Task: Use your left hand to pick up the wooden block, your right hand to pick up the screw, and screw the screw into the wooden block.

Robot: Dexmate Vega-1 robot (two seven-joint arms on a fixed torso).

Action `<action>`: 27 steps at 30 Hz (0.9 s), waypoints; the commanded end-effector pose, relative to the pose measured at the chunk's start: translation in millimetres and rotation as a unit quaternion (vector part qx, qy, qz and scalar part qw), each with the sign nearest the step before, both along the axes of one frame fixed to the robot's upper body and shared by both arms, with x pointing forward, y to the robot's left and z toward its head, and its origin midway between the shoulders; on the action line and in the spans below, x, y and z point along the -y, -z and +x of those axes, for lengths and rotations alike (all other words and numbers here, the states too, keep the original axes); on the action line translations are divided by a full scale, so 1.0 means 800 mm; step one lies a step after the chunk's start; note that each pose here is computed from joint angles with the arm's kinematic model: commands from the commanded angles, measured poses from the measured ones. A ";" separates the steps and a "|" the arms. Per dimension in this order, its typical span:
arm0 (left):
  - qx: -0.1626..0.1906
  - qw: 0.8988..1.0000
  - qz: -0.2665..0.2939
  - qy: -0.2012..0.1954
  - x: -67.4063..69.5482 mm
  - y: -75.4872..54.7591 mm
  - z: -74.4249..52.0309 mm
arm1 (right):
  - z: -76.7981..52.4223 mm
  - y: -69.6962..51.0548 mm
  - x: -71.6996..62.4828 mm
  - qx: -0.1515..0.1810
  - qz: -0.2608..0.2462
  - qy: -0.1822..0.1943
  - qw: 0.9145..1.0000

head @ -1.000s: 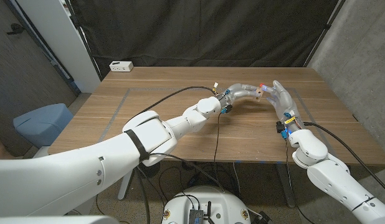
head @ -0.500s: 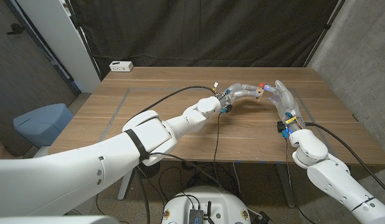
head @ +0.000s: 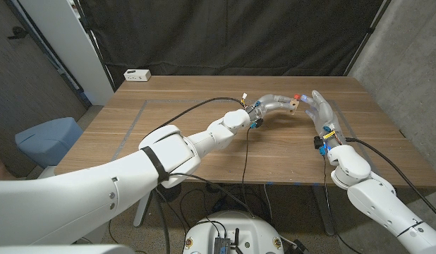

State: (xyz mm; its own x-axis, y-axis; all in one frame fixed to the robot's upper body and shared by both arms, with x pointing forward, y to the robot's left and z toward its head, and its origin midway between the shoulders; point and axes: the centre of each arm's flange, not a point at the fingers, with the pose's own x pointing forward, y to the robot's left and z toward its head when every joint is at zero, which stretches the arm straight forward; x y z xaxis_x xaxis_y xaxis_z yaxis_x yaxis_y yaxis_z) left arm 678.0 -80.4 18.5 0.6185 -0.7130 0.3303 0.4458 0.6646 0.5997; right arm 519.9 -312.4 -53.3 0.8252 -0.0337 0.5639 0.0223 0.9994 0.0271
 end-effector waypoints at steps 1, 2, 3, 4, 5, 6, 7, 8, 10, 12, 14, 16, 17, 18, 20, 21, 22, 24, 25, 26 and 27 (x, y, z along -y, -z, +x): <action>0.005 1.000 0.001 0.003 0.001 -0.001 -0.002 | 0.007 -0.001 0.001 -0.004 -0.003 -0.005 1.000; 0.005 1.000 0.001 0.003 0.001 -0.001 -0.002 | 0.008 -0.002 0.001 -0.004 -0.004 -0.006 1.000; 0.005 1.000 0.001 0.003 0.001 -0.001 -0.002 | 0.008 -0.002 0.001 -0.004 -0.004 -0.006 1.000; 0.006 1.000 0.001 0.003 0.001 -0.001 -0.002 | 0.009 -0.003 0.001 -0.004 -0.005 -0.007 1.000; 0.006 1.000 0.001 0.003 0.001 -0.001 -0.002 | 0.010 -0.003 0.001 -0.004 -0.006 -0.008 1.000; 0.006 1.000 0.001 0.003 0.001 -0.001 -0.002 | 0.010 -0.003 0.001 -0.004 -0.006 -0.009 1.000; 0.006 1.000 0.000 0.003 0.001 -0.001 -0.002 | 0.011 -0.003 0.002 -0.004 -0.006 -0.010 1.000; 0.006 1.000 0.001 0.004 0.001 -0.001 -0.002 | 0.011 -0.004 0.001 -0.005 -0.007 -0.011 1.000; 0.007 1.000 0.000 0.005 0.001 -0.001 -0.003 | 0.012 -0.004 0.001 -0.005 -0.008 -0.013 1.000; 0.007 1.000 0.000 0.005 0.001 0.000 -0.003 | 0.013 -0.005 0.000 -0.005 -0.008 -0.016 1.000; 0.007 1.000 0.000 0.005 0.001 0.000 -0.003 | 0.014 -0.005 0.000 -0.006 -0.010 -0.018 1.000; 0.007 1.000 0.000 0.006 0.002 0.000 -0.003 | 0.015 -0.005 0.000 -0.007 -0.011 -0.020 1.000; 0.007 1.000 0.001 0.006 0.002 0.000 -0.003 | 0.015 -0.005 0.000 -0.008 -0.012 -0.022 1.000; 0.007 1.000 0.001 0.006 0.002 0.000 -0.003 | 0.016 -0.005 -0.001 -0.007 -0.012 -0.025 1.000; 0.007 1.000 0.001 0.007 0.002 0.000 -0.003 | 0.017 -0.005 -0.001 -0.007 -0.013 -0.025 1.000; 0.008 1.000 0.001 0.007 0.002 0.000 -0.004 | 0.018 -0.005 -0.002 -0.007 -0.013 -0.028 0.999; 0.008 1.000 0.001 0.007 0.002 0.000 -0.004 | 0.018 -0.005 -0.002 -0.007 -0.013 -0.029 0.999; 0.008 1.000 0.001 0.008 0.002 0.001 -0.004 | 0.019 -0.005 -0.002 -0.006 -0.014 -0.029 0.999; 0.008 1.000 0.001 0.008 0.002 0.001 -0.004 | 0.019 -0.006 -0.002 -0.005 -0.013 -0.030 0.999; 0.008 1.000 0.001 0.008 0.002 0.001 -0.004 | 0.020 -0.006 -0.003 -0.005 -0.013 -0.031 0.999; 0.008 1.000 0.001 0.008 0.002 0.001 -0.004 | 0.020 -0.006 -0.003 -0.004 -0.014 -0.032 0.999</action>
State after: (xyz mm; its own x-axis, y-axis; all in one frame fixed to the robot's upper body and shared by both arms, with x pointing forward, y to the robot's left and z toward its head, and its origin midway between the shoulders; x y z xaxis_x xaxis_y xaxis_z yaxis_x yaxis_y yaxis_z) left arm 675.5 -81.8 19.1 0.6052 -0.7203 0.3389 0.4443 0.6589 0.6070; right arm 532.3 -311.9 -49.9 0.8339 0.0146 0.5518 -0.0209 0.9998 0.0052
